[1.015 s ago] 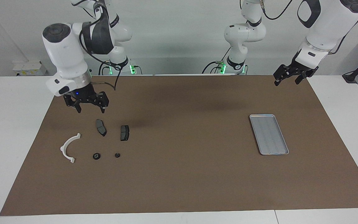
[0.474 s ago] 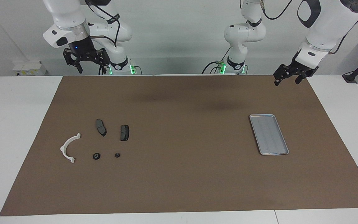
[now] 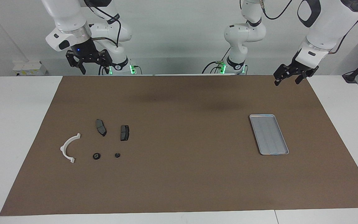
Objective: Place bearing gear from tray to pile
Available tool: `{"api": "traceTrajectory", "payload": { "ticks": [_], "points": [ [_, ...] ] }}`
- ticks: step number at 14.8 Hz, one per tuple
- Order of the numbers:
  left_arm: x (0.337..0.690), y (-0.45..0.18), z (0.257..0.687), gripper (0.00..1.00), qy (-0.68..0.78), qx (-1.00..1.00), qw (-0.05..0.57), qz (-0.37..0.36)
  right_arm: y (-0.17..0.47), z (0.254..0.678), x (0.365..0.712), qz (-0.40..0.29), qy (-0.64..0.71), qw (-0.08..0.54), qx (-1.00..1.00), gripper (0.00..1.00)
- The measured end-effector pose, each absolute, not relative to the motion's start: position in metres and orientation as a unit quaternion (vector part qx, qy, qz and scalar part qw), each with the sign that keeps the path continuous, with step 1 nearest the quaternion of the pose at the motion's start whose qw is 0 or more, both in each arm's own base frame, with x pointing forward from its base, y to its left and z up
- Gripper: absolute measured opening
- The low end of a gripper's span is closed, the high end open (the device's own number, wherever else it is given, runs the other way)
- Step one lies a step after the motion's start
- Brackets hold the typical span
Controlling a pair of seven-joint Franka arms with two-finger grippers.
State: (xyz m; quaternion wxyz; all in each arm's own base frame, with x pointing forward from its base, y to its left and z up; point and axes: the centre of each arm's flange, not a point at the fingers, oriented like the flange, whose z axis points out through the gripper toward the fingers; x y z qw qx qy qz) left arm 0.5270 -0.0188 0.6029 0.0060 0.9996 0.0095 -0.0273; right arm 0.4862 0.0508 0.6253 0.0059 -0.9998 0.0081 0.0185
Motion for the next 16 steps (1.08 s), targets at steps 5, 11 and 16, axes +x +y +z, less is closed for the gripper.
{"api": "traceTrajectory", "payload": {
  "ticks": [5, 11, 16],
  "points": [
    [0.5270, -0.0188, 0.6032, 1.00, 0.009, 1.000, 0.006, -0.027, 0.0492, 0.6319, 0.4867, 0.011, 0.010, 0.007, -1.000, 1.00],
    [0.5271, -0.0168, 0.6035, 1.00, 0.011, 1.000, 0.006, -0.027, 0.0466, 0.6326, 0.4870, 0.010, 0.011, 0.000, -1.000, 1.00],
    [0.5271, -0.0163, 0.6035, 1.00, 0.012, 1.000, 0.006, -0.027, 0.0460, 0.6327, 0.4870, 0.009, 0.010, -0.006, -1.000, 1.00]
  ]
}}
